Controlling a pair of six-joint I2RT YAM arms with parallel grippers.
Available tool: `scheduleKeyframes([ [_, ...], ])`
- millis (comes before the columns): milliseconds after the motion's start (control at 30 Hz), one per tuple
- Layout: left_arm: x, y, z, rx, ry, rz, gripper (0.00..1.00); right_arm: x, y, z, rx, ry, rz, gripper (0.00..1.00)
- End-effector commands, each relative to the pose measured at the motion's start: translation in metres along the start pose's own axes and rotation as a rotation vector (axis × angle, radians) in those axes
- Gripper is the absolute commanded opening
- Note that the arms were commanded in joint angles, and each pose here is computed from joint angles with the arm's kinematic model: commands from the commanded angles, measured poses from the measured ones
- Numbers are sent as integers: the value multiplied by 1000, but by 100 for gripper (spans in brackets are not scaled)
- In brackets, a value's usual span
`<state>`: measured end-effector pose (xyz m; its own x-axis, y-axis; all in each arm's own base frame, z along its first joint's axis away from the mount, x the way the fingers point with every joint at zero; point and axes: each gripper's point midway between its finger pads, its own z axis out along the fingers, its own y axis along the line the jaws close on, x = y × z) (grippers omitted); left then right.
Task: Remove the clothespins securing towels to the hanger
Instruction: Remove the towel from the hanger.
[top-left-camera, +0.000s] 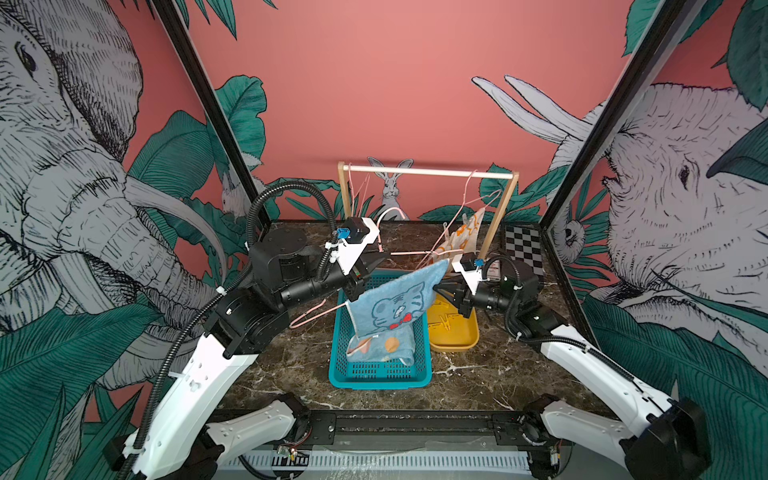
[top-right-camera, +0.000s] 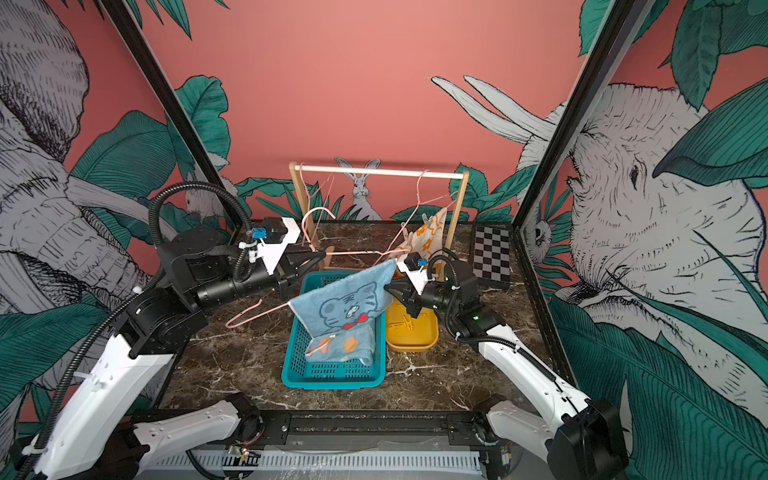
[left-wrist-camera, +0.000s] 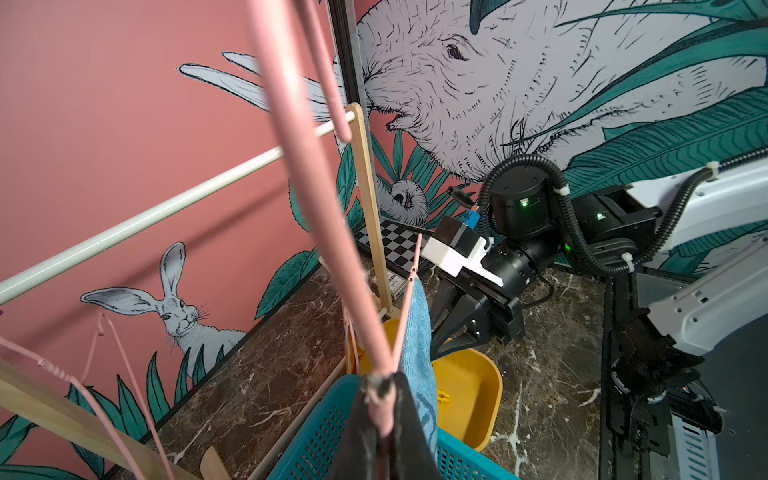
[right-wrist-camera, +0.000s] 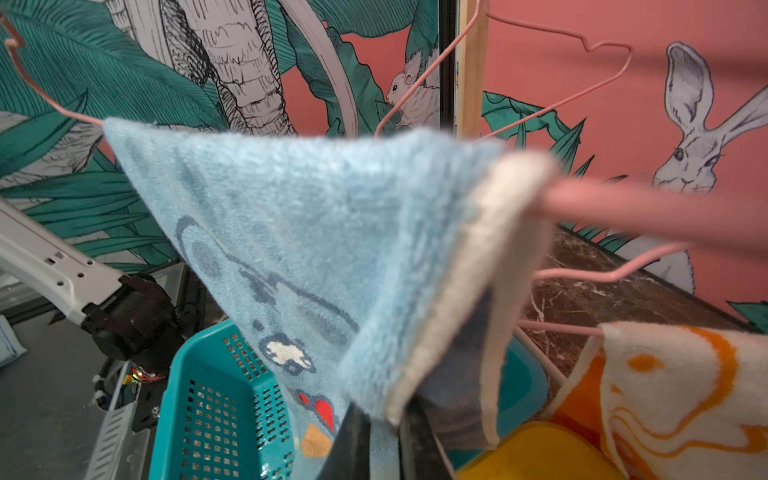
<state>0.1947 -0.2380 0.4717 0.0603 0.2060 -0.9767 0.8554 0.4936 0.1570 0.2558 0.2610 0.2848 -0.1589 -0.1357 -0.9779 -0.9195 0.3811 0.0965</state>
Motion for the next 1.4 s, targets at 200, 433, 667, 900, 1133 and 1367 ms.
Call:
scheduleKeyframes([
  [200, -23, 15, -15, -102, -89, 19, 0, -16, 11, 0, -54, -38, -50, 0],
  [433, -26, 39, -33, -274, -131, 31, 0, 1, 13, 4, -71, 2, -16, 0],
  [667, -32, 46, -54, -359, -178, 52, 0, 19, 22, 11, -111, 51, 10, 0],
  [900, -34, 55, -71, -437, -197, 59, 0, 35, 31, 15, -132, 107, 24, 0],
  [1133, -38, 64, -90, -525, -227, 67, 0, 51, 26, 15, -90, 151, 47, 0],
  [1367, -39, 69, -98, -568, -231, 68, 0, 67, 16, 15, -29, 194, 71, 0],
])
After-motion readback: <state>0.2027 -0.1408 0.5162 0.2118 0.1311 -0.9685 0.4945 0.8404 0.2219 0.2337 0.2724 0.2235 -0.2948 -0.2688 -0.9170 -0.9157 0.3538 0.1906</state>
